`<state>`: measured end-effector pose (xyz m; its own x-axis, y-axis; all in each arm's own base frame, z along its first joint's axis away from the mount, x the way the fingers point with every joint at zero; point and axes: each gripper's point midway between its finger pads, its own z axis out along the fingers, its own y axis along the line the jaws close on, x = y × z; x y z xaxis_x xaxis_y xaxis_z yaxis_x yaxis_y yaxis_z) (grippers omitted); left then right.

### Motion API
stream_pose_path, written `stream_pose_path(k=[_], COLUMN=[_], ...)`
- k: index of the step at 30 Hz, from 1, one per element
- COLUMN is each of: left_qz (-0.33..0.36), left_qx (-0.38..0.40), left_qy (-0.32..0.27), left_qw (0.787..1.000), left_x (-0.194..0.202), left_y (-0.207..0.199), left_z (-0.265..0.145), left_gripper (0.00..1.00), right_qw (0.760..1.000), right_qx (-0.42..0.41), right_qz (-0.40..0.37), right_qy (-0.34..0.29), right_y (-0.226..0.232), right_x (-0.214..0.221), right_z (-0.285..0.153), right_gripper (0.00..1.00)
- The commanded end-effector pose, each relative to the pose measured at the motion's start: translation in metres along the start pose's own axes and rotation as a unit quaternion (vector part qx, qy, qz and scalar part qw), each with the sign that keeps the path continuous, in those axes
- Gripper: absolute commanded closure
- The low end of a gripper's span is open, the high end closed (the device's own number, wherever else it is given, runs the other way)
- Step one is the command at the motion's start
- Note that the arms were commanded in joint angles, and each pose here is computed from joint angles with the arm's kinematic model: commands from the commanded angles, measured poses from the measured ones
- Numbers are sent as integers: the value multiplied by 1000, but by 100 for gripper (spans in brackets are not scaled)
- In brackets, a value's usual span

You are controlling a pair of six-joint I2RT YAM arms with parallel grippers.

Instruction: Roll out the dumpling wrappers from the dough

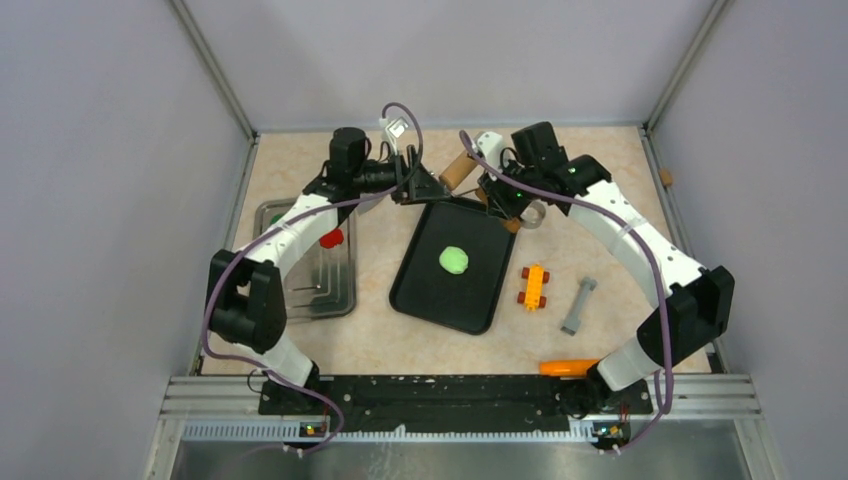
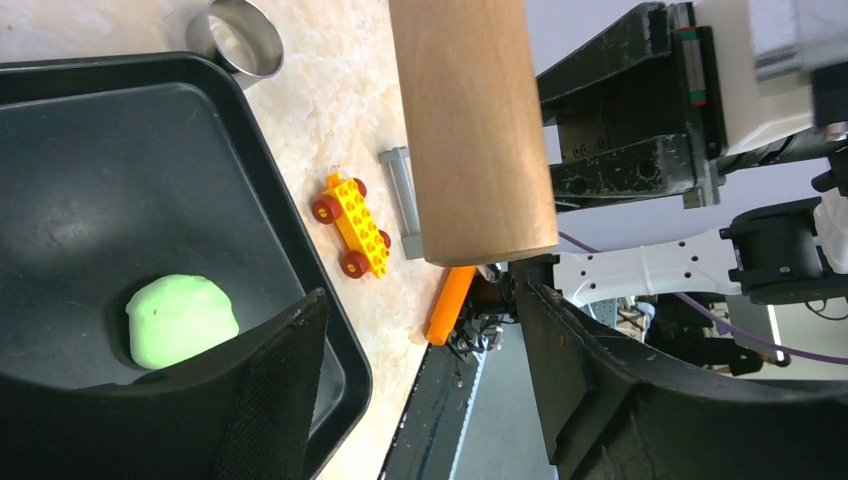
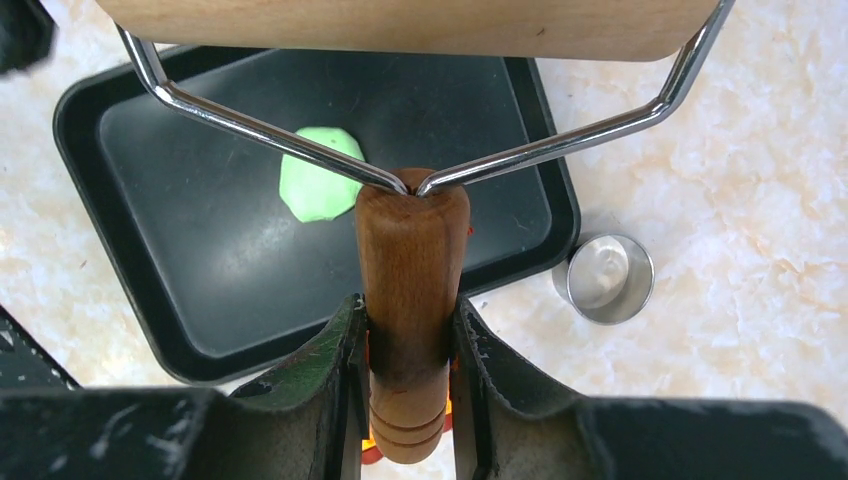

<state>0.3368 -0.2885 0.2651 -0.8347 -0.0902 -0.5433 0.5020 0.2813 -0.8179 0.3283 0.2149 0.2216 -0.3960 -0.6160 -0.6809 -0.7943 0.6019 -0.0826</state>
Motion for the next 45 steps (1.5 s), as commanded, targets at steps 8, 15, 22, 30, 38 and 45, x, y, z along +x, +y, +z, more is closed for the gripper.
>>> stream_pose_path(k=[8, 15, 22, 30, 38, 45], left_qz=[35, 21, 11, -15, -33, -43], left_qx=[55, 58, 50, 80, 104, 102], left_qy=[-39, -51, -61, -73, -87, -76], left_qw=[997, 997, 997, 994, 990, 991], left_x=[-33, -43, -47, -45, -40, -30], left_y=[-27, -23, -16, -15, -14, -8], left_z=[15, 23, 26, 10, -20, -29], left_gripper=[36, 54, 100, 100, 100, 100], right_qw=[995, 993, 992, 990, 940, 865], right_qx=[15, 8, -6, -47, -177, -325], right_qz=[38, 61, 80, 101, 270, 364], right_qy=[-87, -98, -98, -89, -105, -117], right_y=[0, 7, 13, 23, 19, 39], right_x=[-61, -69, -69, -53, -35, -32], right_z=[-8, -4, -3, -5, -6, -6], right_gripper=[100, 100, 100, 68, 24, 23])
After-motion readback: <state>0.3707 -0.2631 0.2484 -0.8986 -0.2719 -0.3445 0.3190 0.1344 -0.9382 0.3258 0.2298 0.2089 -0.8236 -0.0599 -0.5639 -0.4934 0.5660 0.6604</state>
